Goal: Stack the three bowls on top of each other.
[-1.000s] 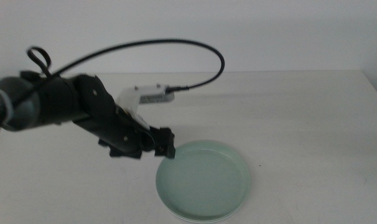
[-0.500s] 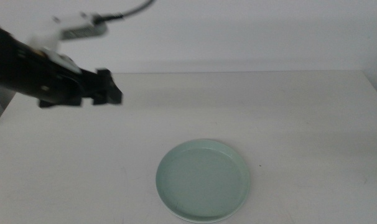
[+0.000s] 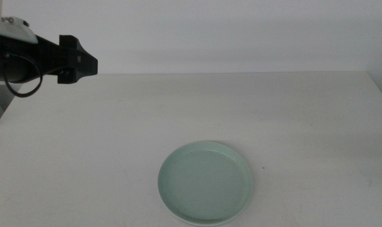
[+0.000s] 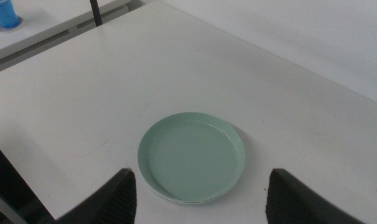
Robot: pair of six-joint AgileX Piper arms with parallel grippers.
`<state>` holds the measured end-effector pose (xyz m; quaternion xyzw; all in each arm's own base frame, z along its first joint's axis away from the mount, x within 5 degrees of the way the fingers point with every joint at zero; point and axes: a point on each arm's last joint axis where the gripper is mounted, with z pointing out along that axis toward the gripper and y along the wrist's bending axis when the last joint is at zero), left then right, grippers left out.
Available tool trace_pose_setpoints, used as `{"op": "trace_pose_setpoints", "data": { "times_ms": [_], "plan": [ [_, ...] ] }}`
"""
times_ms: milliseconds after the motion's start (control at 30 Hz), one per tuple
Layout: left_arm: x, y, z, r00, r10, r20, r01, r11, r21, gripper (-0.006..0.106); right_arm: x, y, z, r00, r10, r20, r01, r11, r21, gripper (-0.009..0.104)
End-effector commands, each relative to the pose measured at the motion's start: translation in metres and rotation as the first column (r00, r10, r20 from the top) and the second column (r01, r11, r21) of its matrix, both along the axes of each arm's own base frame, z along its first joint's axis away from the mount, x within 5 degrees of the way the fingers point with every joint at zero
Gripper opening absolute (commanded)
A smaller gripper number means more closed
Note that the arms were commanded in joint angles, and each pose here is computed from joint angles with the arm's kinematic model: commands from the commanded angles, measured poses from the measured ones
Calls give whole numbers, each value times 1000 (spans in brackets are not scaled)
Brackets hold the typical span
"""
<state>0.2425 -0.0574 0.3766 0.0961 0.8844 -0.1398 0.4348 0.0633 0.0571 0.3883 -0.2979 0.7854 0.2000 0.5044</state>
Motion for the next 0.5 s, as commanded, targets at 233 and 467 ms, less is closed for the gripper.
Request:
{"op": "trace_pose_setpoints", "data": {
  "times_ms": [233,467],
  "plan": [
    [-15,5,33,985,18,173,-20,1000,8,98,4,0,17,992,-37,122,27,996,83,54],
    [-22,10,43,967,51,249,-55,998,9,98,28,9,21,990,-116,75,99,976,192,54]
  ]
}}
